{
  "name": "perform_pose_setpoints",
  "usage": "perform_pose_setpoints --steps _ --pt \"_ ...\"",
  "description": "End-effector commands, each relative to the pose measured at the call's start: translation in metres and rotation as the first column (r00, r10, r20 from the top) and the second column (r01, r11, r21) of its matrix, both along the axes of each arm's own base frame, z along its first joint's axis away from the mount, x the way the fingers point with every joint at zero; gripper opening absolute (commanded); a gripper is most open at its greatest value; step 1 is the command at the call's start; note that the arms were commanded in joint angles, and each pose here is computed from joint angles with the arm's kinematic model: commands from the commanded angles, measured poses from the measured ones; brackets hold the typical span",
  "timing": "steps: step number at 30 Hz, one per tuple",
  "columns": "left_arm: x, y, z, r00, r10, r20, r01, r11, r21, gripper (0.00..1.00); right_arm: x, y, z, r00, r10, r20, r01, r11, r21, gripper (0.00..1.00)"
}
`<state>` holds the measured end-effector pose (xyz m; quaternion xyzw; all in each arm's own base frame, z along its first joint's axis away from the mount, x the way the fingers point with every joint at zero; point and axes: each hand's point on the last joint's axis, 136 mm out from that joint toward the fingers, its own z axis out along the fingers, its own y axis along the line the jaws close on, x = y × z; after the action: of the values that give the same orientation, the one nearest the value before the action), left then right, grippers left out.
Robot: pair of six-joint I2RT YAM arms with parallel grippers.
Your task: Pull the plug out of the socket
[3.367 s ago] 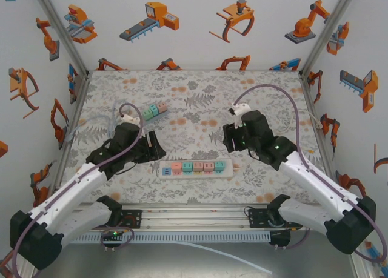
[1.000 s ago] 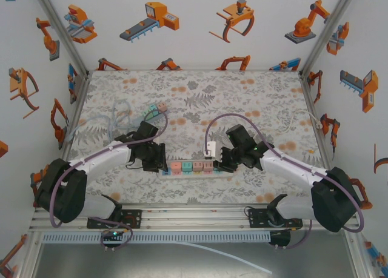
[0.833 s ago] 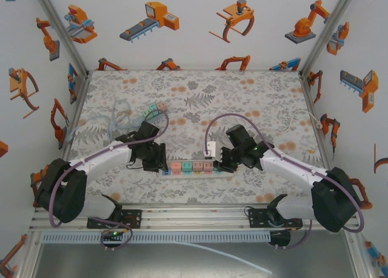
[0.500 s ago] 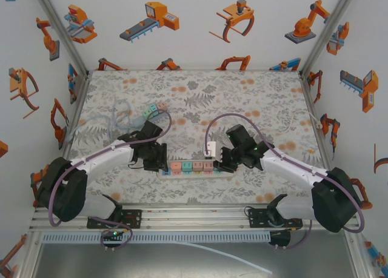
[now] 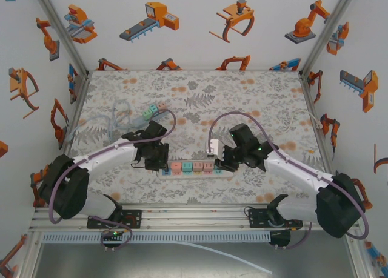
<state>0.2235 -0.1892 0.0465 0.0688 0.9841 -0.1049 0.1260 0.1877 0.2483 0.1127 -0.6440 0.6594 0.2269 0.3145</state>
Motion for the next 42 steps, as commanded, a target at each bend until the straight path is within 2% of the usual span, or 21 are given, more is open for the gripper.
perform_pose_setpoints --steps 1,8,10,12,16,18,20,23,26,30,32,36,42 --pt "-0.021 0.042 -0.036 0.998 0.029 -0.061 -0.015 0.977 0.214 0.45 0.003 0.017 0.044 0.997 0.027 0.068 -0.037 0.988 0.147 0.14" --pt "0.005 0.022 0.016 0.999 0.008 0.032 -0.011 0.995 0.099 0.49 0.011 0.011 0.077 0.996 -0.092 0.024 0.084 0.969 0.231 0.14" --pt "0.014 0.016 0.037 0.998 0.013 0.068 -0.015 0.999 0.034 0.55 0.021 0.009 0.090 0.983 -0.179 -0.038 0.183 0.947 0.264 0.12" --pt "0.025 0.012 0.059 0.993 0.021 0.113 -0.018 0.999 -0.032 0.60 0.041 0.004 0.098 0.940 -0.321 -0.114 0.340 0.899 0.276 0.11" --pt "0.037 -0.002 0.112 0.969 -0.022 0.247 0.059 0.988 -0.144 0.66 0.082 -0.010 0.115 0.773 -0.540 -0.332 0.627 0.730 0.273 0.12" --pt "0.034 -0.017 0.139 0.942 -0.091 0.324 0.164 0.964 -0.208 0.70 0.103 -0.020 0.119 0.649 -0.611 -0.453 0.749 0.617 0.242 0.13" --pt "0.027 -0.033 0.165 0.901 -0.152 0.406 0.275 0.924 -0.265 0.75 0.118 -0.027 0.121 0.552 -0.621 -0.557 0.817 0.536 0.213 0.12" --pt "0.011 -0.051 0.198 0.828 -0.212 0.520 0.422 0.846 -0.326 0.83 0.140 -0.039 0.112 0.396 -0.631 -0.667 0.902 0.401 0.156 0.12" --pt "-0.001 -0.061 0.224 0.771 -0.228 0.595 0.509 0.782 -0.359 0.91 0.152 -0.053 0.091 0.257 -0.650 -0.715 0.955 0.282 0.087 0.12" --pt "-0.011 -0.065 0.239 0.733 -0.232 0.640 0.560 0.740 -0.373 0.98 0.156 -0.083 0.047 0.055 -0.670 -0.740 0.993 0.113 -0.028 0.12" --pt "-0.013 -0.064 0.239 0.726 -0.230 0.648 0.565 0.736 -0.372 0.98 0.153 -0.093 0.026 -0.019 -0.651 -0.759 0.995 0.060 -0.076 0.12" --pt "-0.011 -0.062 0.232 0.732 -0.227 0.643 0.553 0.749 -0.365 0.97 0.143 -0.100 -0.009 -0.073 -0.660 -0.748 0.988 0.052 -0.142 0.13" --pt "-0.007 -0.063 0.221 0.748 -0.233 0.621 0.537 0.763 -0.360 0.97 0.136 -0.099 -0.041 -0.090 -0.674 -0.734 0.980 0.073 -0.187 0.18"
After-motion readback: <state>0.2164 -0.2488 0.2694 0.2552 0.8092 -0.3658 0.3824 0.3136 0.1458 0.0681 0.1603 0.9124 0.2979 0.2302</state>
